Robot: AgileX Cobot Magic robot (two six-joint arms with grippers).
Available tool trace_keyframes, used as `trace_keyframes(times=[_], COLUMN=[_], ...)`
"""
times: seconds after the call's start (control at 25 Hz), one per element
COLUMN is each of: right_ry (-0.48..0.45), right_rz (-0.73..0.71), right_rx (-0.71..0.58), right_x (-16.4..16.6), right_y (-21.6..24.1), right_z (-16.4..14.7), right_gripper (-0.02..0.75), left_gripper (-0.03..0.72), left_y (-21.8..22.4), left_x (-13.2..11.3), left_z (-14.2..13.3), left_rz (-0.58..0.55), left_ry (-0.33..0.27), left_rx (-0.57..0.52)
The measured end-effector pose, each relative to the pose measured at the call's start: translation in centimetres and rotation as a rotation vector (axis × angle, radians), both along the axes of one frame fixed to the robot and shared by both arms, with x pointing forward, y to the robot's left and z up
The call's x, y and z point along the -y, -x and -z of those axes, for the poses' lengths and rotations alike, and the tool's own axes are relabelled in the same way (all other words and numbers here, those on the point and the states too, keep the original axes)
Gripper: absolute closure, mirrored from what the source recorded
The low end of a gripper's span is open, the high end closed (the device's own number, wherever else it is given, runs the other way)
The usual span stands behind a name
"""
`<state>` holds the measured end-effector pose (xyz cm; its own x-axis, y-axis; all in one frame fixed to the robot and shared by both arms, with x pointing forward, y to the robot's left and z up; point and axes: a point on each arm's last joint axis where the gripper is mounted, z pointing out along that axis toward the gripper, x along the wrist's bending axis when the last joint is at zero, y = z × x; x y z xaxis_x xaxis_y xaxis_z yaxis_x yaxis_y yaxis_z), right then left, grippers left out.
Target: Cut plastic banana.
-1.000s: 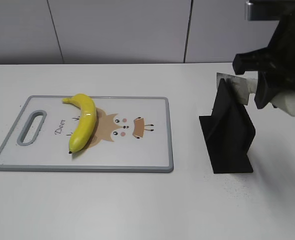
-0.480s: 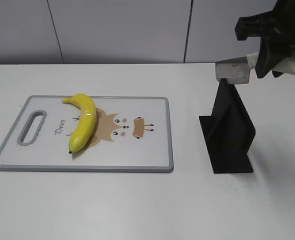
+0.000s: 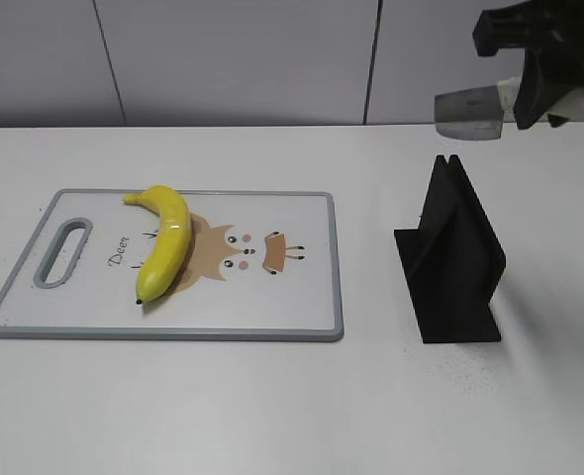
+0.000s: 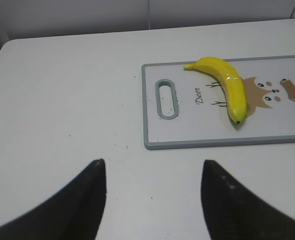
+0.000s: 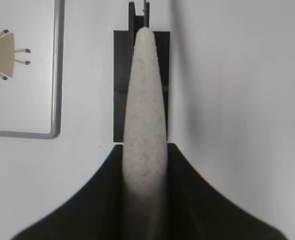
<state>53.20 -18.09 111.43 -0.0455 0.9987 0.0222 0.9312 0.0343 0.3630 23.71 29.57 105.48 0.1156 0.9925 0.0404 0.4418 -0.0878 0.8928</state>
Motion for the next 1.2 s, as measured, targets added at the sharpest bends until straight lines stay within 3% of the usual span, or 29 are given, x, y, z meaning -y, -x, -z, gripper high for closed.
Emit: trace_keyframes(times=[0.6,1.2], right_ry=[-0.029,-0.018], right_rz=[-0.034,-0.057], right_rx=[0.246,0.301], right_x=[0.1,0.3], right_y=[-0.8,-0.8], right_z=[-7.1,-8.7], right_gripper=[0.554,0.554], left_gripper=[0.104,0.104], left_y=[0.0,0.0], left_x=[0.0,0.0], left_z=[0.0,0.0], left_rz=[0.0,0.0], left_ry=[0.0,0.0], left_rx=[0.0,0.0])
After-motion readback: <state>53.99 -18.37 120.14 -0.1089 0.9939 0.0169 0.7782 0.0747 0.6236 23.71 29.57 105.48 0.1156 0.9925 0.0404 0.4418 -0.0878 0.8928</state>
